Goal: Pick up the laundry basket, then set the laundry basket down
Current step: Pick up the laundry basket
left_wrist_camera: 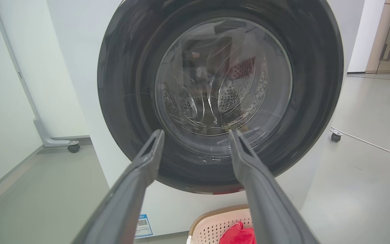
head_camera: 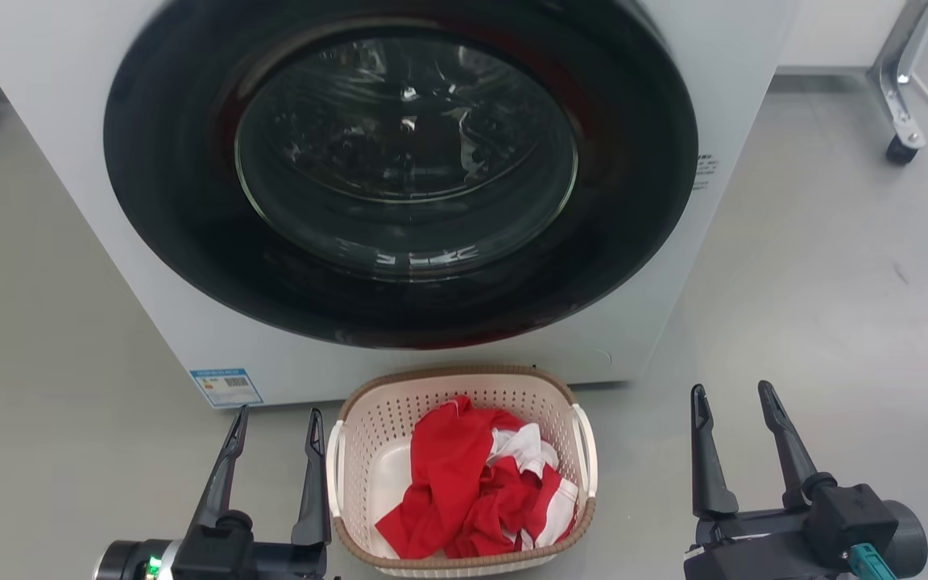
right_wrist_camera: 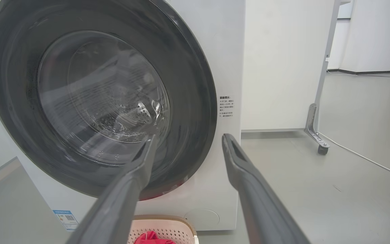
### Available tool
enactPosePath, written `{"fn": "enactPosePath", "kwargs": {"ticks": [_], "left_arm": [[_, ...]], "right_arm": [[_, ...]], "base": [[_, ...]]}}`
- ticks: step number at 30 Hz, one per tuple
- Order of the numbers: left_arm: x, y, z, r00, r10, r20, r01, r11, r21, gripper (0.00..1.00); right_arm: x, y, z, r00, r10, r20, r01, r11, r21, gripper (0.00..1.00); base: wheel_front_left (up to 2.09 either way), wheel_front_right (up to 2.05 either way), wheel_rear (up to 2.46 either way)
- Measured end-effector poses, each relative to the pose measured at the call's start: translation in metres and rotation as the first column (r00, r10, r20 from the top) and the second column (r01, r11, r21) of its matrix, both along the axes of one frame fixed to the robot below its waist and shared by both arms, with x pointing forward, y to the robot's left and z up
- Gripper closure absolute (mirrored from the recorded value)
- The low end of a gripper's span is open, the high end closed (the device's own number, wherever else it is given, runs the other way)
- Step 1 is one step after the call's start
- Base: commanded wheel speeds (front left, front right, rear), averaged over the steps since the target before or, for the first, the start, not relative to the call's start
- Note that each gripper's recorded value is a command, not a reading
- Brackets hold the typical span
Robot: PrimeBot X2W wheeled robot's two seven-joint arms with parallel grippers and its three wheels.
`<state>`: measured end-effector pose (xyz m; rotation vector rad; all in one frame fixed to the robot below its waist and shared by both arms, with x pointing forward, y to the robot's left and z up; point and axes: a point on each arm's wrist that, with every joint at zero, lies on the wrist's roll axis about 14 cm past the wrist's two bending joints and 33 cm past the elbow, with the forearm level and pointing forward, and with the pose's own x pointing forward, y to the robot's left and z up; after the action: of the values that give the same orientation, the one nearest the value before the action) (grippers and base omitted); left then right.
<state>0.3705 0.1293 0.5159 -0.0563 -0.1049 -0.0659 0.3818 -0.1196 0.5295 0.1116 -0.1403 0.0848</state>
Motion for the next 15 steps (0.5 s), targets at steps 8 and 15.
{"fn": "enactPosePath", "kwargs": {"ticks": [8,15], "left_arm": [[0.013,0.0,-0.016,0.999,0.001,-0.047,-0.002,1.0,-0.016,0.0],[0.04,-0.003,-0.033,0.996,-0.009,-0.086,0.006,1.0,-0.027,0.0]], "right_arm": [[0.02,-0.002,-0.008,1.0,-0.005,-0.014,0.005,1.0,-0.011,0.0],[0.051,0.001,-0.024,0.999,0.002,-0.041,-0.003,1.0,-0.031,0.0]], "base": [[0.0,0.0,0.0],[0.0,0.0,0.0]]}}
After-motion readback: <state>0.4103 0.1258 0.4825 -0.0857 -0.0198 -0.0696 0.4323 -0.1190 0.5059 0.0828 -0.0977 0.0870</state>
